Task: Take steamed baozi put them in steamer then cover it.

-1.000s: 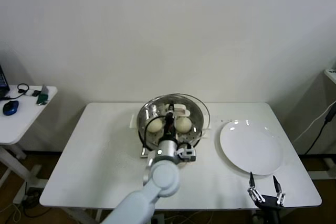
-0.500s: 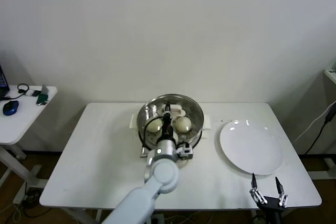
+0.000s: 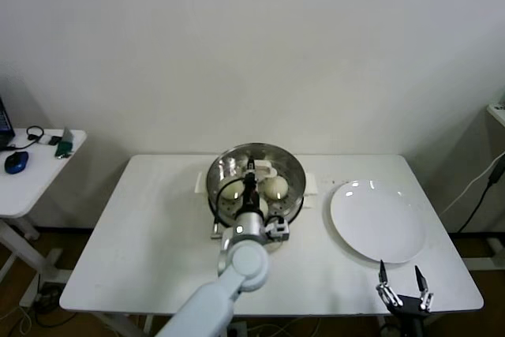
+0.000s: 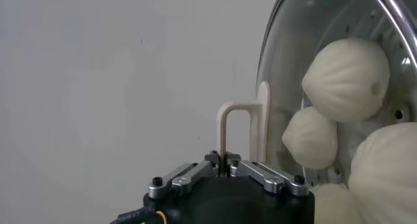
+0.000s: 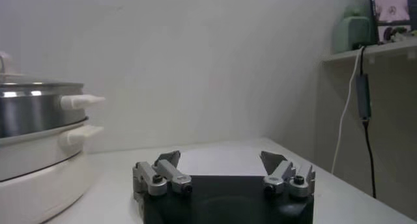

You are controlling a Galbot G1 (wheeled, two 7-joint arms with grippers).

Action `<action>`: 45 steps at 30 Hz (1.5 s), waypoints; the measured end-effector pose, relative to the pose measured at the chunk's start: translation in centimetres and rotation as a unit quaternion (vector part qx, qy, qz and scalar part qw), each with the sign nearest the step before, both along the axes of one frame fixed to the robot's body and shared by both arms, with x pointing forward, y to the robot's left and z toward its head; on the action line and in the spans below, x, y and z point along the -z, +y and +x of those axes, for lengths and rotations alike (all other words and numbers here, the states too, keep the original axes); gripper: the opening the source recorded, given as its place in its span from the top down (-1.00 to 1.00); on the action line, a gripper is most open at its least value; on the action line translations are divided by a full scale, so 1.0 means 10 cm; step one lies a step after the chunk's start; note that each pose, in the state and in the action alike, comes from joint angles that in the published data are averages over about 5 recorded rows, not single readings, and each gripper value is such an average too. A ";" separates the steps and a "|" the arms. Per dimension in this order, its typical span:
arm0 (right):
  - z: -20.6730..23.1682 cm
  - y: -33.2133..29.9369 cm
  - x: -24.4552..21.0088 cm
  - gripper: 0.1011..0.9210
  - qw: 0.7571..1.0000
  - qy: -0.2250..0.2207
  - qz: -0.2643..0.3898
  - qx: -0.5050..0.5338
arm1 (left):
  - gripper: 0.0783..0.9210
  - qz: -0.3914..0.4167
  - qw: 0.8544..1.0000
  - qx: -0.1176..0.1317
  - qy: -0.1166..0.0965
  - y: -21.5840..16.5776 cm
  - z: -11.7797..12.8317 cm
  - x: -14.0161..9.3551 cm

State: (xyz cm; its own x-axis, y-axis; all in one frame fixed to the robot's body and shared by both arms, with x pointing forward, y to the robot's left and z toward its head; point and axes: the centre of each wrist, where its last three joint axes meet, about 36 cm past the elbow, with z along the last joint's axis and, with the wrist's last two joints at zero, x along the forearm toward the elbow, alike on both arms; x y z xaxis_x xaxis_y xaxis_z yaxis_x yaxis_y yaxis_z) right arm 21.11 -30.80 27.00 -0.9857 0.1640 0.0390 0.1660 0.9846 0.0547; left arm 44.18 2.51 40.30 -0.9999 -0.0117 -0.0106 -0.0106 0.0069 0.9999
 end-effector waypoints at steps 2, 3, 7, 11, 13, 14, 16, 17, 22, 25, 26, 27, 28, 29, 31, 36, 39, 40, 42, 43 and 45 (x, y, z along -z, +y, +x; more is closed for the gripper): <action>0.00 0.00 0.00 -0.76 1.000 -0.001 0.000 0.000 | 0.85 -0.001 1.000 0.001 0.001 0.01 0.00 -0.01; 0.01 0.00 0.00 -0.76 1.000 -0.001 0.000 0.000 | 0.85 -0.002 1.000 0.001 0.002 0.01 0.00 -0.01; 0.02 -0.02 -0.01 -0.76 1.000 -0.002 -0.002 0.001 | 0.68 -0.006 1.000 0.005 0.006 0.04 -0.01 -0.04; 0.03 -0.02 -0.02 -0.76 1.000 -0.001 -0.002 0.000 | 0.37 -0.011 1.000 0.014 0.011 0.06 -0.04 -0.11; 0.04 -0.02 -0.02 -0.76 1.000 0.000 -0.002 -0.002 | 0.25 -0.015 1.000 0.019 0.012 0.07 -0.07 -0.16; 0.04 -0.02 -0.02 -0.76 1.000 0.001 -0.002 -0.002 | 0.19 -0.018 1.000 0.023 0.013 0.08 -0.08 -0.18; 0.04 -0.02 -0.03 -0.76 1.000 0.001 -0.002 -0.005 | 0.04 -0.024 0.999 0.029 0.015 0.09 -0.13 -0.22; 0.05 -0.02 -0.03 -0.76 1.000 0.001 -0.002 -0.006 | -0.04 -0.027 0.999 0.032 0.016 0.10 -0.15 -0.25; 0.04 -0.03 -0.05 -0.76 1.000 0.001 -0.006 -0.013 | -0.39 -0.041 0.998 0.048 0.018 0.19 -0.29 -0.37; 0.04 -0.02 -0.07 -0.76 1.000 0.000 -0.007 -0.016 | -0.59 -0.049 0.997 0.055 0.018 0.27 -0.39 -0.42; 0.04 -0.02 -0.08 -0.76 1.000 0.000 -0.006 -0.017 | -0.64 -0.052 0.997 0.057 0.018 0.30 -0.43 -0.44; 0.05 -0.02 -0.09 -0.76 1.000 -0.001 -0.006 -0.017 | -0.70 -0.055 0.997 0.058 0.018 0.33 -0.46 -0.45; 0.05 -0.01 -0.11 -0.76 1.000 -0.001 -0.006 -0.018 | -0.73 -0.060 0.996 0.058 0.018 0.37 -0.50 -0.47; 0.05 -0.01 -0.12 -0.76 1.000 -0.002 -0.006 -0.019 | -0.74 -0.067 0.996 0.057 0.017 0.41 -0.53 -0.49; 0.06 0.00 -0.17 -0.76 1.000 -0.002 -0.005 -0.021 | -0.76 -0.086 0.995 0.052 0.017 0.51 -0.57 -0.55; 0.11 0.02 -0.33 -0.76 1.000 -0.006 -0.005 -0.031 | -0.77 -0.168 0.985 0.019 0.019 0.92 -0.59 -0.75; 0.15 0.04 -0.41 -0.76 0.999 -0.006 -0.007 -0.036 | -0.77 -0.239 0.971 -0.015 0.030 1.24 -0.58 -0.85; 0.17 0.05 -0.43 -0.76 0.999 -0.007 -0.007 -0.038 | -0.77 -0.264 0.964 -0.028 0.036 1.35 -0.58 -0.87; 0.19 0.06 -0.45 -0.76 0.999 -0.007 -0.007 -0.041 | -0.77 -0.315 0.946 -0.054 0.049 1.59 -0.60 -0.90; 0.20 0.07 -0.46 -0.76 0.999 -0.008 -0.007 -0.042 | -0.77 -0.341 0.936 -0.065 0.056 1.71 -0.61 -0.90; 0.23 0.08 -0.48 -0.76 0.999 -0.009 -0.008 -0.045 | -0.77 -0.390 0.915 -0.081 0.070 1.93 -0.66 -0.87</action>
State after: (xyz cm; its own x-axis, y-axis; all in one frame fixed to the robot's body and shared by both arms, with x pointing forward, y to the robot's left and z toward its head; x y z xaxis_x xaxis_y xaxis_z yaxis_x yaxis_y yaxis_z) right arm 23.38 -29.96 31.76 -0.9969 0.0758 0.0193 0.0765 0.9962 0.0412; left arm 37.57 21.79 48.95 -0.9751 -0.1096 0.1927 0.0532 0.7282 0.6833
